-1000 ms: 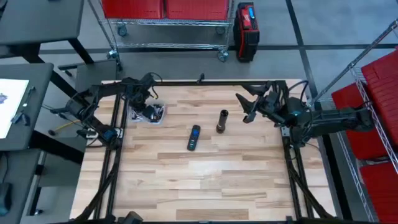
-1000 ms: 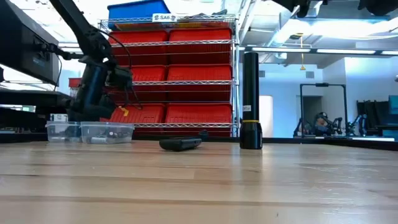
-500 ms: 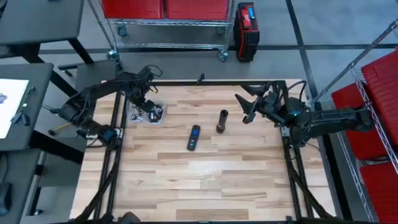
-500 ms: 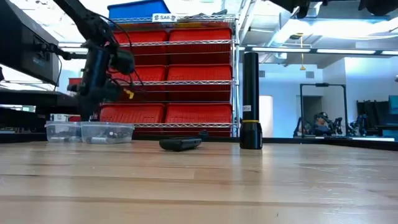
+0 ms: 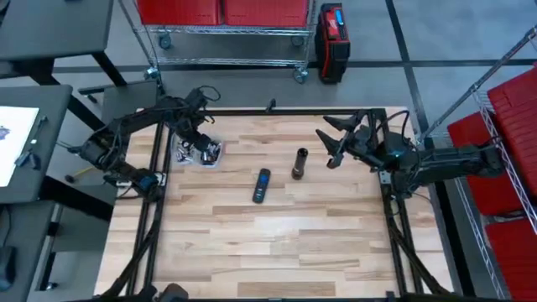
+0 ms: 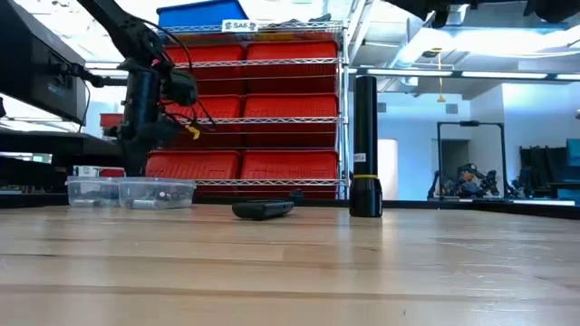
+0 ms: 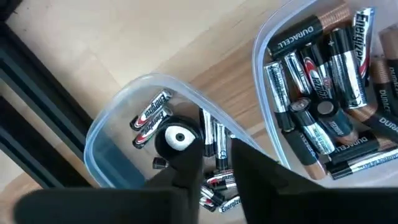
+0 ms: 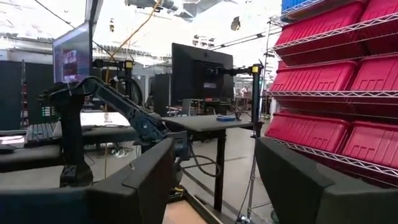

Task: Insert battery
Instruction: Move the flashlight lid to the center

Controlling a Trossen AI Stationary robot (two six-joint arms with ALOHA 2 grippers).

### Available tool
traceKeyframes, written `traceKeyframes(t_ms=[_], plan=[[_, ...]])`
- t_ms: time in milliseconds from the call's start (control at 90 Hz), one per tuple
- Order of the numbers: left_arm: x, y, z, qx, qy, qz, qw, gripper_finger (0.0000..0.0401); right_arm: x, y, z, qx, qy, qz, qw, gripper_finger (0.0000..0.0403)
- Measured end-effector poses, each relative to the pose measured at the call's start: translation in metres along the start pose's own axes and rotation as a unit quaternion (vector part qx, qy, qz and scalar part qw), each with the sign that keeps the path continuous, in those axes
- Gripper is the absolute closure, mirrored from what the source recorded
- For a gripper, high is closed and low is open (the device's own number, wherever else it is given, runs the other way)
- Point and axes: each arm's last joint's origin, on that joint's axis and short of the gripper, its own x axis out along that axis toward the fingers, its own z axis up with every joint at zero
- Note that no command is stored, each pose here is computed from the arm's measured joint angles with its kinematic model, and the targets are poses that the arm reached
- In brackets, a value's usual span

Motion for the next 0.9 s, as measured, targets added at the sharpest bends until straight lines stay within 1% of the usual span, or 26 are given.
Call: traceKeyframes(t_ms=[100, 200, 311, 400, 567, 722, 789, 900], plan=[[0.001, 0.006, -0.001, -0.013, 0.003, 0.003, 1.000, 0.0277, 0.000, 0.000, 0.000, 0.000, 0.000, 0.000, 1.000, 0.0189], [0.005, 0.010, -0.004, -0.022, 0.011, 0.005, 1.000, 0.0271, 0.000, 0.001, 0.000, 0.001, 0.000, 0.002, 1.000, 0.0189], [0.014, 0.009, -0.012, -0.016, 0.025, 0.004, 1.000, 0.0277, 0.000, 0.001, 0.000, 0.001, 0.000, 0.002, 1.000, 0.0189], [0.021, 0.007, -0.017, -0.012, 0.033, -0.007, 0.999, 0.0286, 0.000, 0.001, 0.000, 0.002, 0.000, 0.002, 1.000, 0.0189], [0.027, 0.006, -0.018, -0.011, 0.015, -0.007, 1.000, 0.0296, 0.000, 0.001, 0.000, 0.003, -0.001, 0.001, 1.000, 0.0189], [0.036, 0.005, -0.023, -0.008, 0.012, -0.006, 1.000, 0.0297, 0.000, 0.001, 0.000, 0.024, -0.001, 0.002, 1.000, 0.0189], [0.039, 0.005, -0.025, -0.004, 0.010, 0.002, 1.000, 0.0297, 0.000, 0.001, 0.000, 0.027, -0.001, 0.002, 1.000, 0.0189], [0.039, 0.005, -0.023, -0.012, -0.002, 0.004, 1.000, 0.0305, 0.000, 0.001, 0.000, 0.027, -0.001, 0.002, 1.000, 0.0189]])
